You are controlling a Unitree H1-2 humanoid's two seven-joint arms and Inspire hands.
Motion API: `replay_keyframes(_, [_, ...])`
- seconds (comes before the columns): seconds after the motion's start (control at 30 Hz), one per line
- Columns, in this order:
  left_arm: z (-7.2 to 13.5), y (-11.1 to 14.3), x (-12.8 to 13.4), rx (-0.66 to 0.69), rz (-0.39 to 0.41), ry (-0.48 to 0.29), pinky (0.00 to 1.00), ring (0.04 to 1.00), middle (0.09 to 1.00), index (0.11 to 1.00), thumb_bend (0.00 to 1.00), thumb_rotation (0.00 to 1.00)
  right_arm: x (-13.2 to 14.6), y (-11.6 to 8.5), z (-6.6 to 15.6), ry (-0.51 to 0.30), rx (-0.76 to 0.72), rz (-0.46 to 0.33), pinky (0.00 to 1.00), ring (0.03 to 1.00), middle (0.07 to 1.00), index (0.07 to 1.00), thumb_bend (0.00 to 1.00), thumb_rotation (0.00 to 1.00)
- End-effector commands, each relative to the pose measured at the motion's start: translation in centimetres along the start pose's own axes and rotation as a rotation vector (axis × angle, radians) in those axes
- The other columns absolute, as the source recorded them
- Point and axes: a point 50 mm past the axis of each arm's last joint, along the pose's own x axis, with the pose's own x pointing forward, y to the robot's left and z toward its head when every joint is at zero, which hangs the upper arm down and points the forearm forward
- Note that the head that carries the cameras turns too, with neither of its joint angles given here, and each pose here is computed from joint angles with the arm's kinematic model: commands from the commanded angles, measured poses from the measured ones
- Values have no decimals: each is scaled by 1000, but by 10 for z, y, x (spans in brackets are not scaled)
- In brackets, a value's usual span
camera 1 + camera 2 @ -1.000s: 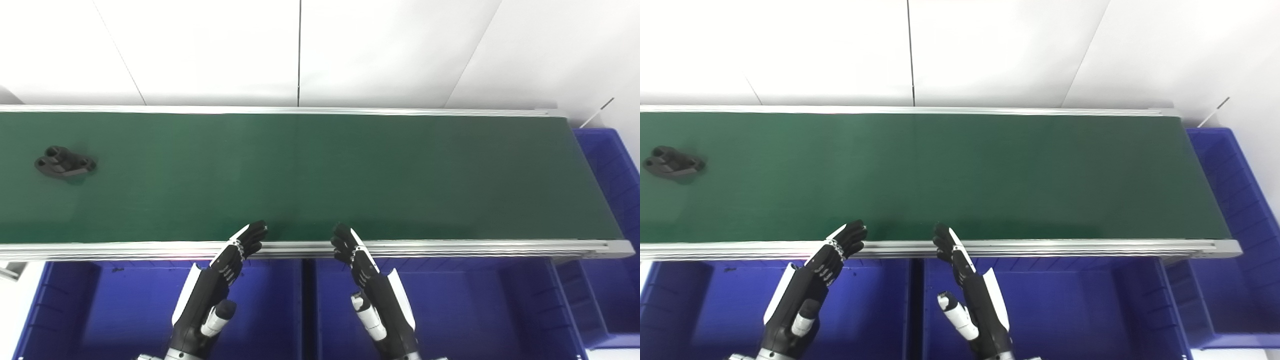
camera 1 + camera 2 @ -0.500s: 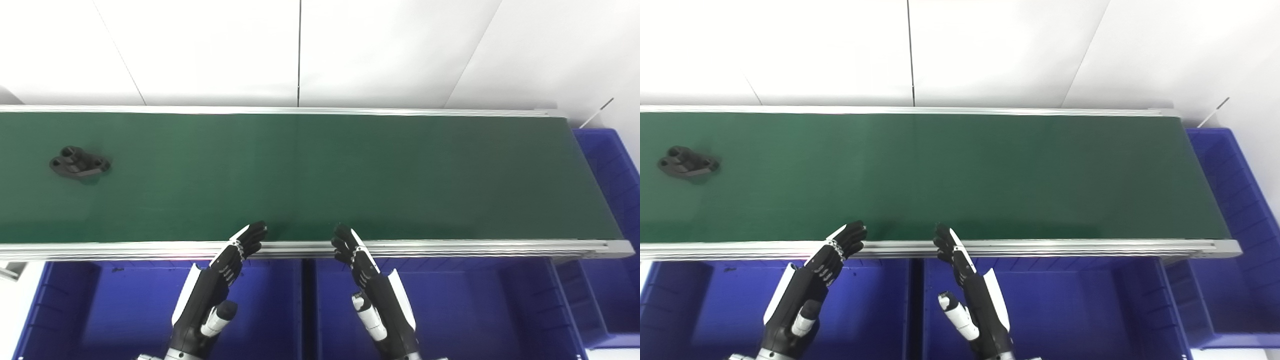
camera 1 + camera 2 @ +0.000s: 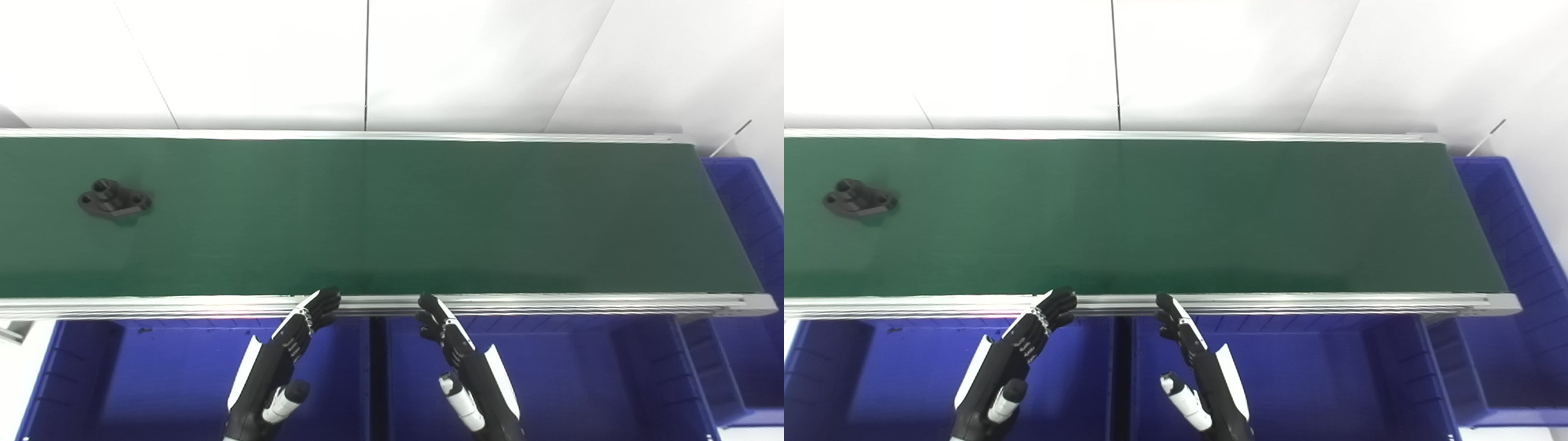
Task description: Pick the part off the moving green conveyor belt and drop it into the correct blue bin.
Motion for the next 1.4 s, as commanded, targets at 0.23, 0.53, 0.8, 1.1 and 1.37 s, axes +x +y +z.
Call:
replay_keyframes(0.23, [12,1,-2,6,30,-70,855,883,875,852,942,897,-17,0,13,-57,12,-54,839,908,942,943,808,1000])
replay_keyframes(0.53, [11,1,-4,9,23,-59,857,885,878,853,918,897,-13,3,10,-55,20,-32,846,910,941,940,840,1000])
replay_keyframes(0.8, [9,1,-5,8,23,-51,855,886,877,855,915,901,-10,5,7,-59,23,-15,867,918,944,933,860,990])
replay_keyframes(1.1, [5,1,-13,-10,13,-27,848,879,869,852,910,906,-6,9,6,-63,28,31,897,943,963,943,900,985])
replay_keyframes(1.37, [3,1,-10,-9,9,-25,841,873,862,849,919,898,-6,9,2,-56,30,27,883,937,960,945,889,979])
